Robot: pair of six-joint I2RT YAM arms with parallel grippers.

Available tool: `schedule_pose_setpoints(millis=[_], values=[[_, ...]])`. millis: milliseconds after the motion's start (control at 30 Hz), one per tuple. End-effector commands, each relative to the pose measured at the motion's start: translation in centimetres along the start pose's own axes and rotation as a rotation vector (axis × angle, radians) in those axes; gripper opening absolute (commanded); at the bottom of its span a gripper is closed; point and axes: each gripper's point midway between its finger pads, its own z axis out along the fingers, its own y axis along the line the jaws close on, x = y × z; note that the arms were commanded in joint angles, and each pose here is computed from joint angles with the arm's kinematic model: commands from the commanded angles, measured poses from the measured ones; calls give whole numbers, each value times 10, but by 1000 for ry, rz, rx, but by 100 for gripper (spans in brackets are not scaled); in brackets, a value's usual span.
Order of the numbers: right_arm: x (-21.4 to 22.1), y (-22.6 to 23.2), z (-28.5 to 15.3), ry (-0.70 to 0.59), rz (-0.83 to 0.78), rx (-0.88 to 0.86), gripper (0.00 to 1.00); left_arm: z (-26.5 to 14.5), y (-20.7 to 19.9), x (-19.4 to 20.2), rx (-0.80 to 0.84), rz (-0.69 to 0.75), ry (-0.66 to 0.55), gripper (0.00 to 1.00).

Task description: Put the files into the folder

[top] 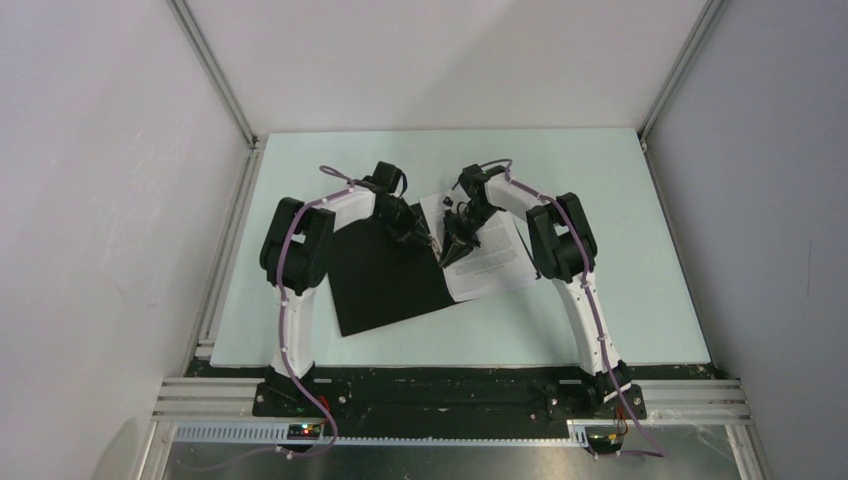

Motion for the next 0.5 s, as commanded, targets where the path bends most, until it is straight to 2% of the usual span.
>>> schedule_pose_setpoints(millis=[0,267,467], values=[[-17,-51,11,-36,-14,192,17,19,44,6,-142,-52,18,21],[-9,-63,20,-10,24,279,22,18,42,6,-138,-53,17,21],[-8,-71,19,-18,56,357,20,17,39,8,-128,-74,28,21]])
